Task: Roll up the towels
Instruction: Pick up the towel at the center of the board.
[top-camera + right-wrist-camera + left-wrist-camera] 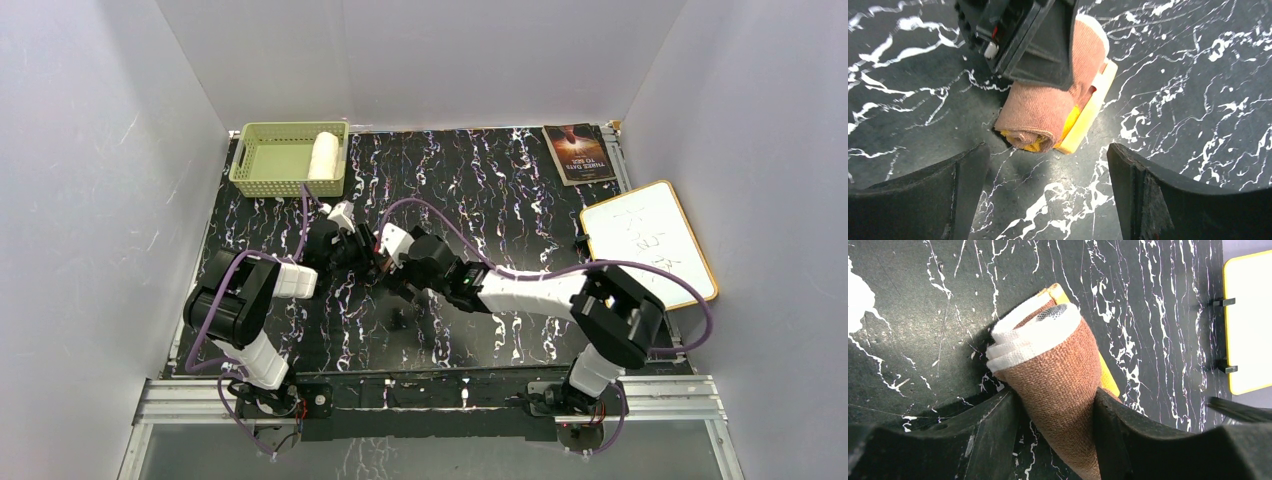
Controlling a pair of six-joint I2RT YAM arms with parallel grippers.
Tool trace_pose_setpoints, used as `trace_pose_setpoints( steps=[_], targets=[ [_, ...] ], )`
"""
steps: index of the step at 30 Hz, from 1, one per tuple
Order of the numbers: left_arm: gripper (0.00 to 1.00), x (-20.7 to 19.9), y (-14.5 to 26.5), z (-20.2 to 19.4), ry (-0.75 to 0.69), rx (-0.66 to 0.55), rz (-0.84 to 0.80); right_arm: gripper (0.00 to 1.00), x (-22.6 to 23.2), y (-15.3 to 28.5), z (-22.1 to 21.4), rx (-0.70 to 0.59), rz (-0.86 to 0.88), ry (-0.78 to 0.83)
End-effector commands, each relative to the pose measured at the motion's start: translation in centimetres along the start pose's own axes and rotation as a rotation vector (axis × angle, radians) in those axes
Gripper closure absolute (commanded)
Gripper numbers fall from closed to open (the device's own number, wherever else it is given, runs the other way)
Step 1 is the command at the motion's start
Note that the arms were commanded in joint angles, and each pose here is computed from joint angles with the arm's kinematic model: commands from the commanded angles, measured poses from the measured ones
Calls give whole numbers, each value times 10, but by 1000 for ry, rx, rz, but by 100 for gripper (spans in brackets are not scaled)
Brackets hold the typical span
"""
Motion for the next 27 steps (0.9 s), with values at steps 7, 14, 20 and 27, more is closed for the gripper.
trace_pose_setpoints(
  steps=[7,14,20,27],
  targets=[
    [48,13,0,-11,-6,76,84,20,2,-36,9,-41,63,-14],
    [48,14,-2,-12,-3,86,78,21,3,-51,-3,9,137,-54],
    [47,14,-3,-12,1,91,80,35,-3,-64,-17,63,103,-126],
    [43,14,-3,-10,4,87,85,64,-19,-67,-27,66,133,-253]
  ],
)
Point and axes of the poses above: each gripper's point midway between its finger pads, its own y axis back along the fingers, its own x axis along the line the jaws close on, z = x × y, the point moved 10 cm from there along y, back along the fingers, and after that the axes turned 4 degrees about -y, right-handed, at the moved point
